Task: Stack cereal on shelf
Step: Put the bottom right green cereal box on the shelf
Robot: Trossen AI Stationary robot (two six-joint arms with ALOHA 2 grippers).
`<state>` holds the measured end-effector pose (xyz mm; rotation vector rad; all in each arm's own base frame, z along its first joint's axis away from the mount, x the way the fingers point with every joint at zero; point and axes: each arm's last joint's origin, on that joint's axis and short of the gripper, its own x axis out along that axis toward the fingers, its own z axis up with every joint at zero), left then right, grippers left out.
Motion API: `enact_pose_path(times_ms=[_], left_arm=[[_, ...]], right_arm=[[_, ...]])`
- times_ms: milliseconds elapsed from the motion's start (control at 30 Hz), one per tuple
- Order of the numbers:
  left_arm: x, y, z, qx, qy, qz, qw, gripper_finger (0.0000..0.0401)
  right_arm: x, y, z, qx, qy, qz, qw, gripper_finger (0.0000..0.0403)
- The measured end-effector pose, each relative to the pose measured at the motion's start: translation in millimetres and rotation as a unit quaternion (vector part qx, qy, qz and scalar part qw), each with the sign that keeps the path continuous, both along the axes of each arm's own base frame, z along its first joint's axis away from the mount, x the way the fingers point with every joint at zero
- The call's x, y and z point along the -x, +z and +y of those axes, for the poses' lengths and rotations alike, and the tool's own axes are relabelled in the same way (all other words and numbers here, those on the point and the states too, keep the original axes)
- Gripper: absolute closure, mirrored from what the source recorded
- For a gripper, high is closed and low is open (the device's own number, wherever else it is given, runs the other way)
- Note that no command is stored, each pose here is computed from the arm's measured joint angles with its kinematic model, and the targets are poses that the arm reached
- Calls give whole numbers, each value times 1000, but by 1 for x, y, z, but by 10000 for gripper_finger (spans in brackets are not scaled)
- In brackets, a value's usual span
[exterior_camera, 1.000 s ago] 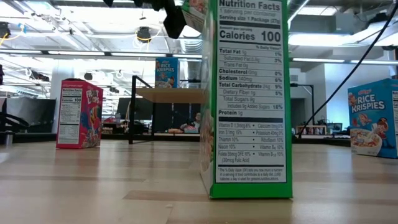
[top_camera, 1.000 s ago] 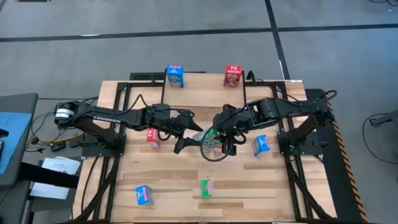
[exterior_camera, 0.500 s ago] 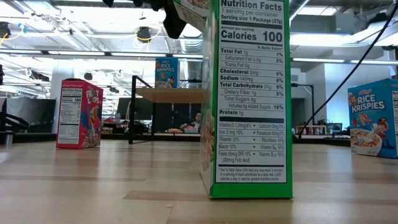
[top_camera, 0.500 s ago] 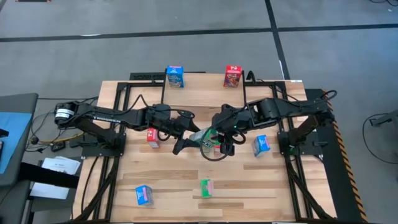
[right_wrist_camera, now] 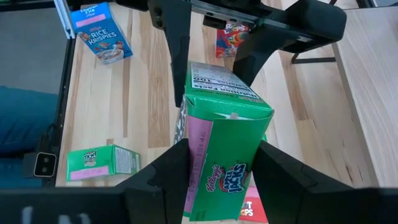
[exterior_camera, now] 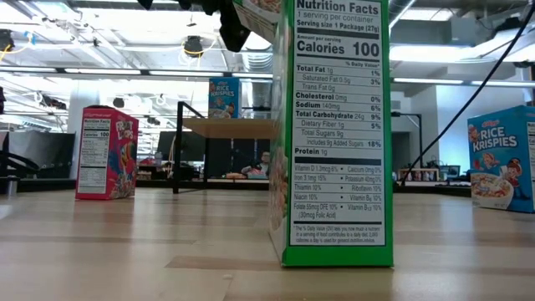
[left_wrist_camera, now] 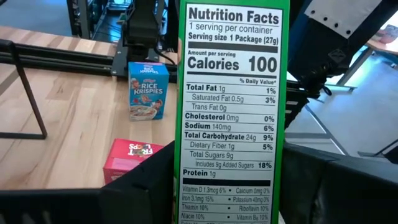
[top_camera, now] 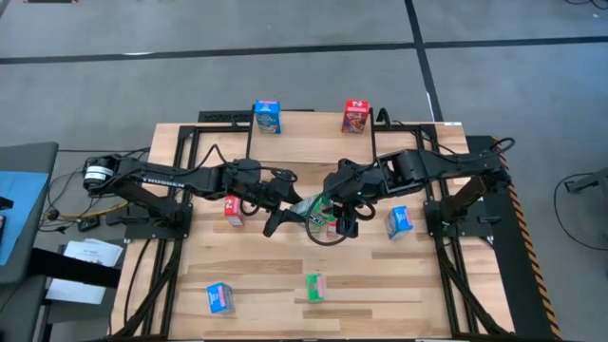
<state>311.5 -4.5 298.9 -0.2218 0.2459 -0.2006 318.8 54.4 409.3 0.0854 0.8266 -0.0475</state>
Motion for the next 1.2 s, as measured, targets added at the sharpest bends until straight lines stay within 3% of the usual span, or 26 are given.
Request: enact_pose_path(times_ms=[600, 933, 1200], left_arm=[[0, 0, 0, 0, 0, 0, 1000, 213], [0, 0, 0, -2, 0, 0, 1000, 213], [0, 0, 3, -42, 42, -6, 998, 213]], right_arm=[[0, 0, 0, -3, -2, 0, 1000, 212], [0, -1, -1, -11, 5, 5, 1000, 133], [18, 15, -8, -15, -3, -6, 1000, 127]])
